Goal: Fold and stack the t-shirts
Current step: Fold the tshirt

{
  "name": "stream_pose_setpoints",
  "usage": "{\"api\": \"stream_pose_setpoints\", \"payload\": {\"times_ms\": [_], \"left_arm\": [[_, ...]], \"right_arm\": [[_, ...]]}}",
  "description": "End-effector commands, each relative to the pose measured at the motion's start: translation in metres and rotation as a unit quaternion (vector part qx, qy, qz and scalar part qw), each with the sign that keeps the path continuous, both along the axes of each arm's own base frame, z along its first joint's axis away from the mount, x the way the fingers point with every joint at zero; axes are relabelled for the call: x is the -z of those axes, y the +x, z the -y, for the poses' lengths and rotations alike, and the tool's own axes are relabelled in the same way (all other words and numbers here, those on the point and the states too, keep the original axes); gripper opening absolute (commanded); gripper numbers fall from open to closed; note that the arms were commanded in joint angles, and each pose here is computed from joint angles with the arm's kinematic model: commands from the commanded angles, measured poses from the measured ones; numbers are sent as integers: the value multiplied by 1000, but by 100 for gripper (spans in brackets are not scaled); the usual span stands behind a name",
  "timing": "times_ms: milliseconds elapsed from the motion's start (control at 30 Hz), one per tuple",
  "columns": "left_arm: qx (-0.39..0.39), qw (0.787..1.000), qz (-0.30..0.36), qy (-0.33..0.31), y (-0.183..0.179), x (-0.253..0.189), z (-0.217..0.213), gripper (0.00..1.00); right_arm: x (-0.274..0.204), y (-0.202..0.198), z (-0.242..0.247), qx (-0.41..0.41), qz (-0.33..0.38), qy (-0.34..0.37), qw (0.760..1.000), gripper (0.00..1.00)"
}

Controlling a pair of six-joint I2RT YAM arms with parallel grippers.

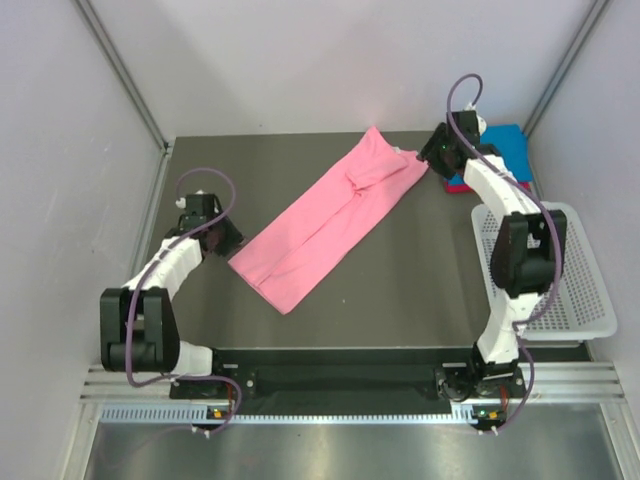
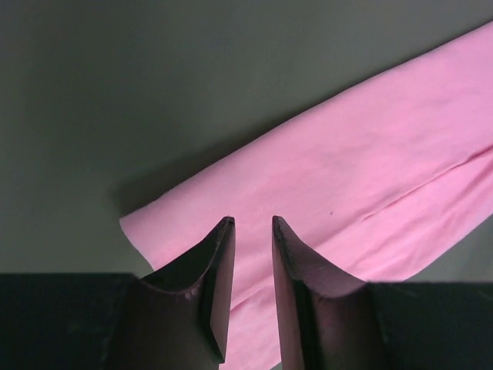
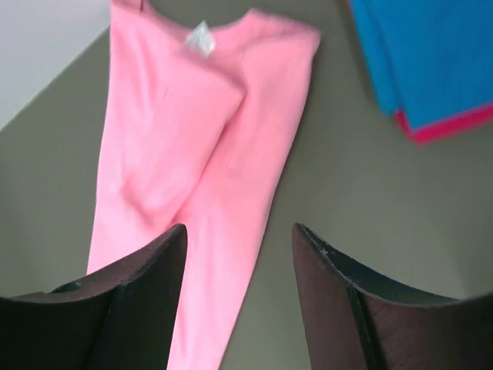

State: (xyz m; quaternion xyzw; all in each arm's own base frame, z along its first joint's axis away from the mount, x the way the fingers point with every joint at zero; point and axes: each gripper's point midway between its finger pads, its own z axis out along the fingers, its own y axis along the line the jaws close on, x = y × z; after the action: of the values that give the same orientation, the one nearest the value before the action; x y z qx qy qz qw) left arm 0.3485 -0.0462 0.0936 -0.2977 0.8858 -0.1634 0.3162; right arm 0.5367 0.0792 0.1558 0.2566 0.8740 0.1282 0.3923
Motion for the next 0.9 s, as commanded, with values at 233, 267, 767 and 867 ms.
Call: {"api": "stream_pose_setpoints", "payload": {"times_ms": [233, 267, 767, 867], "left_arm": [[7, 999, -43, -22, 9, 39, 8, 29], [-6, 999, -51, -16, 8, 44, 0, 29], [-80, 992, -94, 12, 3, 66, -35, 26], [-78, 995, -65, 18, 7, 42, -37, 29]], "right_arm": [[14, -164, -136, -23, -59, 125, 990, 56], [17, -177, -145, -25, -63, 135, 989, 56], [66, -324, -309, -127, -133, 212, 960, 49], [72, -333, -329, -140, -140, 212, 957, 44]]}}
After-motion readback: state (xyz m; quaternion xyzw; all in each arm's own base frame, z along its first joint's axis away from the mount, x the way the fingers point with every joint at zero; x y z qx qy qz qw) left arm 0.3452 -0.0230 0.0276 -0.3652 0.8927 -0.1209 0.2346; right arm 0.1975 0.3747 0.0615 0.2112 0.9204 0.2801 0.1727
